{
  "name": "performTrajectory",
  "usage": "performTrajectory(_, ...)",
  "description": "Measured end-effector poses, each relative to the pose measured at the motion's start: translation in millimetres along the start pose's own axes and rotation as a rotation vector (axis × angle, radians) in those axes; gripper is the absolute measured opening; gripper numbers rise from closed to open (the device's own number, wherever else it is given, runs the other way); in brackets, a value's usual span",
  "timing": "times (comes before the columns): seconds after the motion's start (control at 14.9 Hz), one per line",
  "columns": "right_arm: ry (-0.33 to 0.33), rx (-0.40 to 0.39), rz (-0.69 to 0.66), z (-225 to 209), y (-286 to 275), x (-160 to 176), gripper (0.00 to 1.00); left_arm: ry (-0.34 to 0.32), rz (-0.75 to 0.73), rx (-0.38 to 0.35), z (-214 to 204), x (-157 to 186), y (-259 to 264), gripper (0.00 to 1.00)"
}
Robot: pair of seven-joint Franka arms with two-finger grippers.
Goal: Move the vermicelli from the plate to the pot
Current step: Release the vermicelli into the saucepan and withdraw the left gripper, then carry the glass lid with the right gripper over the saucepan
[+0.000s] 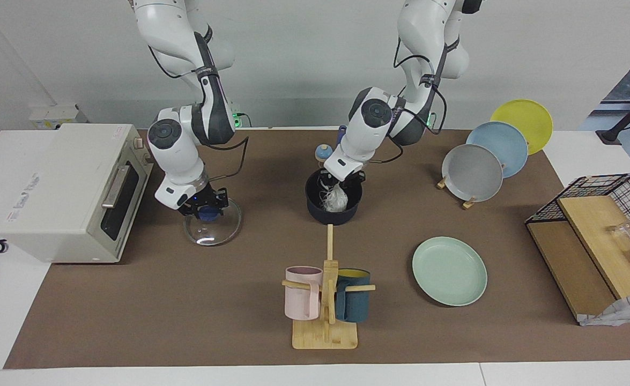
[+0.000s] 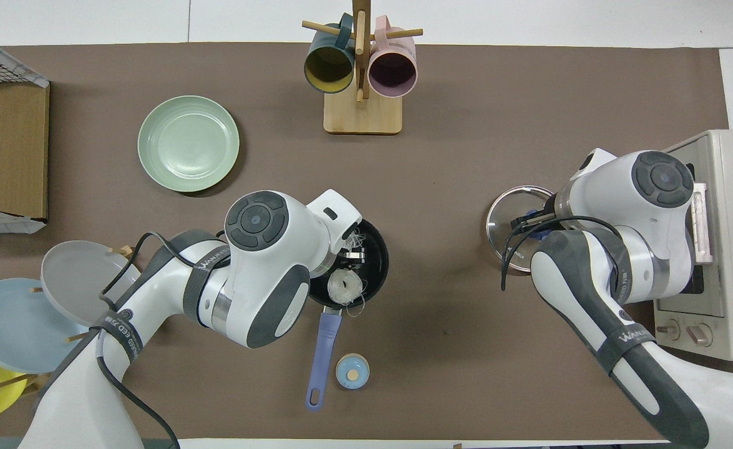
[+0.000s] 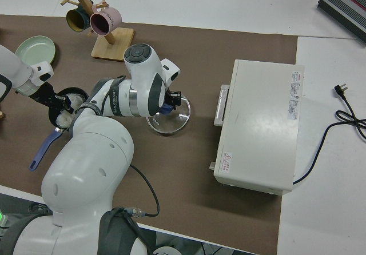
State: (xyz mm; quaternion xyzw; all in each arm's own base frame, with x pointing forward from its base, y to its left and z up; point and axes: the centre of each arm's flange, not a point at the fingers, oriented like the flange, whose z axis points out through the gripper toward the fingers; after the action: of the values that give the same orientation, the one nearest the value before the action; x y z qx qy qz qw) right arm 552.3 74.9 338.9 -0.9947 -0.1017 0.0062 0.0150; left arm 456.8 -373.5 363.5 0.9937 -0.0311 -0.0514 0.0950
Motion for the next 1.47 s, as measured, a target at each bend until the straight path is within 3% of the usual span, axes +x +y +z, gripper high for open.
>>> performTrajectory(0.13, 0.013, 0.000, -0.005, -12.3, -0.7, 7.8, 0.66, 0.008, -0.010, 0.013, -25.8, 12.9, -9.0, 0.62)
performTrajectory(0.34, -0.014, 0.003, -0.030, -30.8, -12.0, 15.2, 0.66, 0.019, -0.015, 0.091, -111.8, 45.8, -56.7, 0.93)
performTrajectory(0.4, -0.026, 0.005, -0.045, -38.4, -21.9, 17.9, 0.66, 0.028, -0.010, 0.098, -139.8, 54.7, -78.4, 0.99)
performTrajectory(0.8, -0.078, -0.003, 0.016, -93.9, -113.0, 27.2, 0.66, 0.056, -0.020, 0.094, -231.4, 65.1, -200.0, 1.00)
performTrajectory(1.07, -0.038, -0.005, 0.075, -122.0, -211.0, 19.6, 0.66, 0.058, -0.021, 0.158, -270.0, 54.2, -213.6, 1.00)
performTrajectory(1.47, 0.012, 0.016, 0.102, -100.1, -328.9, -2.0, 0.66, 0.049, -0.030, 0.175, -282.8, 45.2, -218.7, 1.00)
